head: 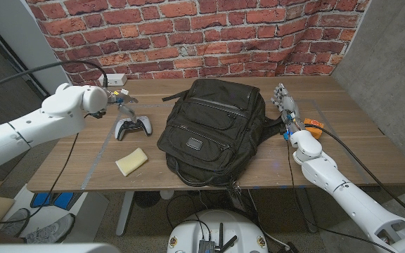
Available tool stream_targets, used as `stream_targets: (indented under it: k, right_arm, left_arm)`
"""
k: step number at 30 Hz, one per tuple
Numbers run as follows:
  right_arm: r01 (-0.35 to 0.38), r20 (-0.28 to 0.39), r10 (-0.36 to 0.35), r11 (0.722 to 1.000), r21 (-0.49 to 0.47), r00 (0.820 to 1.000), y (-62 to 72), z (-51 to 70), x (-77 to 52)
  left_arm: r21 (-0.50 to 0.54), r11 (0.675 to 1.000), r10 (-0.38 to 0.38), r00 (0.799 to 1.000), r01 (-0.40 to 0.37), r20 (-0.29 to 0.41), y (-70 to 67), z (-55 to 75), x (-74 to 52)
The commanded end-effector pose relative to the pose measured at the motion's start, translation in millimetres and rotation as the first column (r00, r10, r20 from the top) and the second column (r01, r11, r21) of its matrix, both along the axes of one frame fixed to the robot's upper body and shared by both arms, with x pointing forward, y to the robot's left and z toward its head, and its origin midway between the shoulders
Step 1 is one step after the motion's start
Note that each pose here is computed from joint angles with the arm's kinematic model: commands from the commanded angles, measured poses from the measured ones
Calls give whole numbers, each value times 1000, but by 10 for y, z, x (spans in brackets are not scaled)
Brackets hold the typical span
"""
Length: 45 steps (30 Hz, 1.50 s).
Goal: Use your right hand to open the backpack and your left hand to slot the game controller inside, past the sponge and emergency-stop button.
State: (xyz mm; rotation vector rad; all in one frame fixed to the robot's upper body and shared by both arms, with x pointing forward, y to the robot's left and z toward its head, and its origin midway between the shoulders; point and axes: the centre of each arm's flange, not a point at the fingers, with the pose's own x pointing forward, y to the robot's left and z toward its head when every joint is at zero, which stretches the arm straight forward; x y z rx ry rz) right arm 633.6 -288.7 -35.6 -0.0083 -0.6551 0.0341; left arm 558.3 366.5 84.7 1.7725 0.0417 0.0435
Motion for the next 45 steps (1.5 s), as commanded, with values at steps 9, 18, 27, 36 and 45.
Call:
stream_targets:
  k: [9,18,27,36,45]
  right_arm:
    - [11,-10,-11,1000,-11,1000,63,-14,-30]
    - [23,-13,-23,1000,-12,1000,82,-21,-56]
    - [30,-8,-30,999,-11,1000,102,-19,-66]
    - [28,-11,-28,1000,-14,1000,122,-14,-53]
    - [22,-14,-23,1000,-16,1000,142,-4,-24]
  left_arm:
    - [56,998,-16,998,19,-53,114,-139,243]
    - [62,997,-32,998,36,-62,147,-201,350]
    - [58,997,-46,998,48,-50,165,-274,432]
    - [42,998,-41,998,43,-55,175,-407,479]
    - [24,999,-37,999,38,-39,181,-529,486]
